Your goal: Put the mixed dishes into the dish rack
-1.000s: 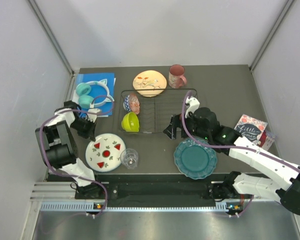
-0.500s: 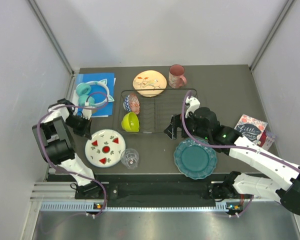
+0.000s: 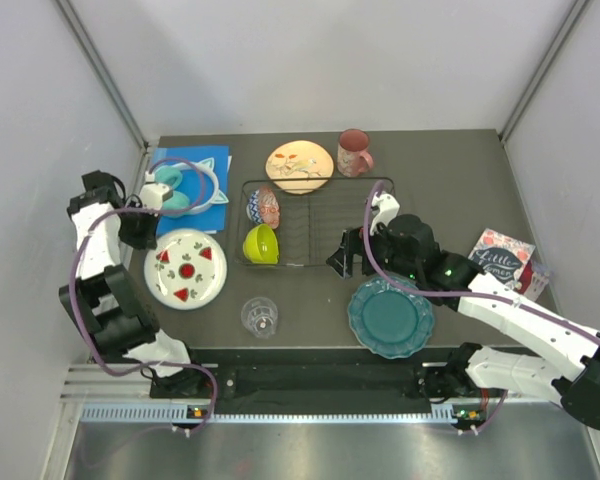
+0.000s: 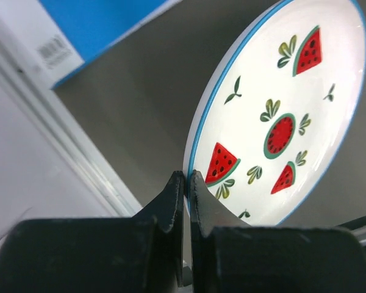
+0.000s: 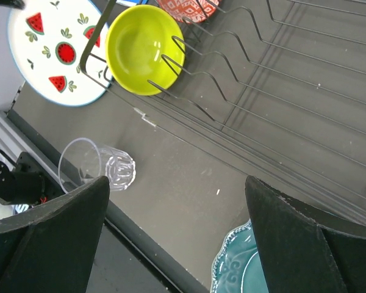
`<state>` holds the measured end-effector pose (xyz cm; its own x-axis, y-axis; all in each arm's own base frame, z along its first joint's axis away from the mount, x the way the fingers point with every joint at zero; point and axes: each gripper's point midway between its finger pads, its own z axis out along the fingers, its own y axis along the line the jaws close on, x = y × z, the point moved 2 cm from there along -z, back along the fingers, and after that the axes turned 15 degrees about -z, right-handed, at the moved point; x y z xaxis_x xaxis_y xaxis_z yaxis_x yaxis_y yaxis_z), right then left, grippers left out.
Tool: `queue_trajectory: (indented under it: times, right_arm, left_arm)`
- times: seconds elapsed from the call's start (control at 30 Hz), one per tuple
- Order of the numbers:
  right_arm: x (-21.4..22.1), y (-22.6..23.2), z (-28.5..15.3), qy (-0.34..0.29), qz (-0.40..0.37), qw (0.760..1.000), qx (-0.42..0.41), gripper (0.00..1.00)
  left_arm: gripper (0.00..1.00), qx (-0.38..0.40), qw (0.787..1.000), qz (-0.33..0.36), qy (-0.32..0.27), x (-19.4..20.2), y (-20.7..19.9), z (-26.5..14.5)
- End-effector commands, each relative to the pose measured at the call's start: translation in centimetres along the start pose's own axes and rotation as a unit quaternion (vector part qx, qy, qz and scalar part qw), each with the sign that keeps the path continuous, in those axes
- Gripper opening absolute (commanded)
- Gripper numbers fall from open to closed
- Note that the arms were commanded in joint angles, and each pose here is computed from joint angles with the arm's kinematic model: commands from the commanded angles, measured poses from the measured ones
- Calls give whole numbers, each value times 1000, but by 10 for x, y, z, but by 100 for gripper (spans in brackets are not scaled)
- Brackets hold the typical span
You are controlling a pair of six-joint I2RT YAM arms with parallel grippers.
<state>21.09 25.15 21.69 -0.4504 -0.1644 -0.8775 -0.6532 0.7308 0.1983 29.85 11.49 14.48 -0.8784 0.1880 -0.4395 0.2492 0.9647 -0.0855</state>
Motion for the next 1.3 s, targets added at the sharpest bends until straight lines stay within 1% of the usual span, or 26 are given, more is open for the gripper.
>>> queue_trajectory:
  times: [0.0, 0.03, 0.1, 0.17, 0.27, 0.4, 0.53, 0.63, 0.73, 0.77, 0.8, 0.83, 0.87, 0.9, 0.93, 0.97, 1.0, 1.07, 1.13, 1.27]
  right_arm:
    - [-26, 10, -3, -42, -8, 999, -16, 91]
    - [-27, 11, -3, -43, -10, 999, -17, 91]
    - [-29, 11, -3, -45, -13, 999, -17, 90]
    - [-29, 11, -2, -43, -15, 999, -18, 89]
    - [-31, 12, -2, -44, -18, 999, -22, 83]
    - [-35, 13, -6, -50, -21, 998, -23, 83]
    - [-39, 12, -14, -61, -24, 998, -18, 87]
    - [-42, 11, -21, -78, -19, 997, -16, 98]
    - [-47, 8, -29, -99, -11, 995, -4, 100]
    - [-48, 5, -31, -105, -10, 994, 4, 100]
    - [-53, 4, -36, -118, -9, 993, 7, 100]
    - [-56, 3, -39, -127, -7, 992, 11, 100]
    - [-58, 0, -42, -133, -6, 991, 20, 100]
    - [-62, -1, -46, -143, -4, 989, 23, 100]
    - [-63, -2, -49, -148, -2, 989, 28, 100]
    - [-63, -5, -50, -150, 1, 988, 38, 100]
    - [-66, -6, -55, -160, 1, 986, 40, 100]
    - [-65, -9, -59, -164, 5, 985, 49, 100]
    - [-67, -11, -65, -172, 7, 984, 53, 100]
    - [-66, -18, -74, -184, 12, 980, 71, 100]
  left_arm:
    - [0, -37, 994, 46, -94, -34, -6, -50]
    - [0, -45, 991, 53, -113, -39, -8, -61]
    - [0, -52, 988, 66, -133, -46, -12, -72]
    - [0, -72, 980, 83, -168, -57, -13, -89]
    - [0, -85, 972, 104, -194, -68, -18, -110]
    - [0, -89, 965, 121, -215, -80, -25, -133]
    - [0, -113, 948, 143, -261, -97, -33, -165]
    - [0, -130, 929, 159, -308, -116, -47, -194]
    - [0, -143, 910, 178, -346, -138, -71, -214]
    - [0, -130, 904, 197, -358, -148, -90, -215]
    - [0, -149, 901, 198, -356, -152, -92, -216]
    - [0, -151, 895, 209, -364, -158, -100, -220]
    - [0, -138, 892, 224, -369, -165, -118, -217]
    - [0, -135, 892, 226, -368, -171, -123, -214]
    - [0, -143, 889, 224, -373, -177, -125, -220]
    - [0, -126, 887, 235, -378, -183, -142, -217]
    - [0, -122, 888, 237, -375, -190, -146, -211]
    - [0, -119, 882, 247, -384, -201, -160, -210]
    - [0, -113, 881, 250, -384, -212, -169, -202]
    - [0, -98, 874, 266, -394, -232, -204, -184]
